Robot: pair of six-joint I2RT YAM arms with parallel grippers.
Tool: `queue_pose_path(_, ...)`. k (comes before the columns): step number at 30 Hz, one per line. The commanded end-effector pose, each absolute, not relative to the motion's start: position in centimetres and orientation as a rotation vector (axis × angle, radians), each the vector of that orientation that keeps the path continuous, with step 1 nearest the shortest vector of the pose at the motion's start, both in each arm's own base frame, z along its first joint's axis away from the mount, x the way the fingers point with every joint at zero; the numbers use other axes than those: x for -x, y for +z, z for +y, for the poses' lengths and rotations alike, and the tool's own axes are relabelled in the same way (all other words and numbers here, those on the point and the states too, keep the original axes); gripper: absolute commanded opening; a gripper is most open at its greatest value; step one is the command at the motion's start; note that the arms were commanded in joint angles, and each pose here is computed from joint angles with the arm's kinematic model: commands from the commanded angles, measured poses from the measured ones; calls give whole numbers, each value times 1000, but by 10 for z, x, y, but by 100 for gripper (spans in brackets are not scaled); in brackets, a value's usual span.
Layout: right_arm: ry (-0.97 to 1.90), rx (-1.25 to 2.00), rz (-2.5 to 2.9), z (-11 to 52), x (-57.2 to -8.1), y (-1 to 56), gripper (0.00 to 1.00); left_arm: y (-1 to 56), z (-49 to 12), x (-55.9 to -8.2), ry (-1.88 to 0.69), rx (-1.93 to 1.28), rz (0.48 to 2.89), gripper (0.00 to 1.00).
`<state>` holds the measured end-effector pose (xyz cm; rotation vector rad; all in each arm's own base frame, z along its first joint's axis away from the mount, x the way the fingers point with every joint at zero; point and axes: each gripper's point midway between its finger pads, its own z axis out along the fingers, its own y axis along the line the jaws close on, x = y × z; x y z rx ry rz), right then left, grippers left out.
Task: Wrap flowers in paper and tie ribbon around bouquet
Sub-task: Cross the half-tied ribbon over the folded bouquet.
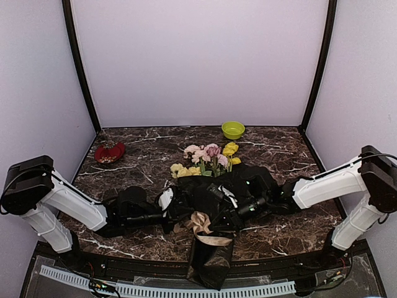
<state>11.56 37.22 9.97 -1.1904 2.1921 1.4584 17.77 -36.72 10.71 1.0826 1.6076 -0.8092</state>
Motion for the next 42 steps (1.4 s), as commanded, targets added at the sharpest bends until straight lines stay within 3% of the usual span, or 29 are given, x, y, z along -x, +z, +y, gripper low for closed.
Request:
queue_pose_path(1,1460,1199,2136,373,-118,110,2,121,-371,-174,-843,-1084,1540,0)
queue_pose_path(6,1463,1199,2133,373,-118,112,2,121,-379,-169,-843,-1178,1515,23)
queue_pose_path(11,1461,1196,2130,373,-118,112,2,122,-381,-163,-880,-1229,1518,35)
queue_pose_path(14,1462,1195,2130,373,-119,112,2,141,-380,-142,-1020,-1240,1402,52)
queue_pose_path(19,1464,1190,2130,373,-119,112,2,122,-392,-158,-969,-1238,1521,61)
queue_pose_path(21,1461,1189,2133,372,-119,112,2,117,-394,-164,-950,-1224,1544,61)
queue_pose_path(24,1458,1186,2133,372,-119,112,2,113,-399,-167,-947,-1226,1559,52)
queue_pose_path(32,1453,1190,2127,372,-119,113,2,115,-397,-168,-954,-1205,1560,1)
queue_pose_path(42,1458,1204,2130,369,-117,112,1,108,-361,-193,-819,-975,1649,0)
